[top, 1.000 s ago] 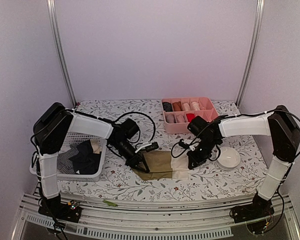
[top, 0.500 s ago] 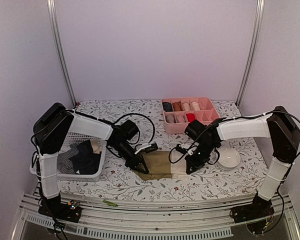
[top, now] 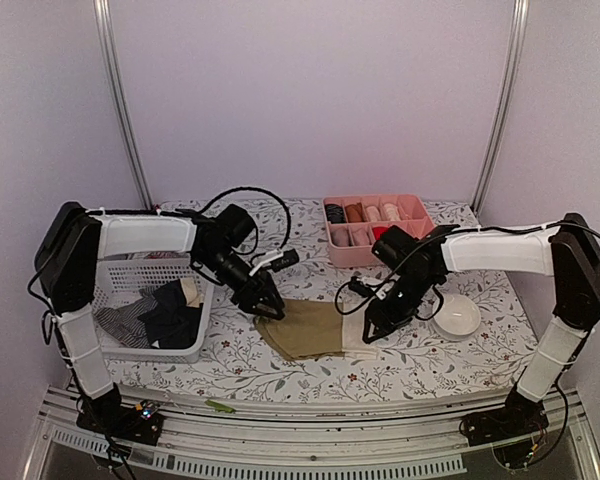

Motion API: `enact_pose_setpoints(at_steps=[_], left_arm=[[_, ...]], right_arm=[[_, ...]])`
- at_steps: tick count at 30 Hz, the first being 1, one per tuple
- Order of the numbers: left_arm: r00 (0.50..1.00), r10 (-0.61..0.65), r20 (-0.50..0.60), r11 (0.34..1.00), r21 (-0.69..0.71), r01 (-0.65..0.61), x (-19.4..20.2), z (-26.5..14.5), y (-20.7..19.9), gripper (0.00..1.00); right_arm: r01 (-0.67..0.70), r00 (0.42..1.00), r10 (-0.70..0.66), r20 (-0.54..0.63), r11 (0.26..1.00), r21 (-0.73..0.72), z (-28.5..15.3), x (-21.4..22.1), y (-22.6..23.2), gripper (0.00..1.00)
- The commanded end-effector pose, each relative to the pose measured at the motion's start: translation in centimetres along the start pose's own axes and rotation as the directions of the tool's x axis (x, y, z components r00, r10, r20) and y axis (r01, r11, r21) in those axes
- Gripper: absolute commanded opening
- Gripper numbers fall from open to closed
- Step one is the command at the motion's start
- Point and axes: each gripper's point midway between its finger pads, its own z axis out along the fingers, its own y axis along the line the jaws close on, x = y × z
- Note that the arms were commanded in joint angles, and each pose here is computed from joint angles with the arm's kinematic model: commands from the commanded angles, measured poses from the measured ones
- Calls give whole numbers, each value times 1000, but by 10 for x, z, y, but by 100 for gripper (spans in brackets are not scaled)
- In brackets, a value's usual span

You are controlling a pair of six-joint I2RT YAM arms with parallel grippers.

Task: Roll the underwear
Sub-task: Fold the underwear at the center of the board, then smooth out the underwear at the center of the board.

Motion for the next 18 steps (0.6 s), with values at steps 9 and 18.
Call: enact_pose_setpoints(at_steps=[9, 18], left_arm=[[997, -76, -21, 961, -270, 68, -5, -36, 102, 41], [972, -149, -180, 935, -345, 79, 48, -25, 118, 39]], right_arm=[[-128, 982, 137, 133, 989, -75, 4, -65, -5, 30], [-158, 986, 163, 39, 982, -99, 41, -41, -6, 28]])
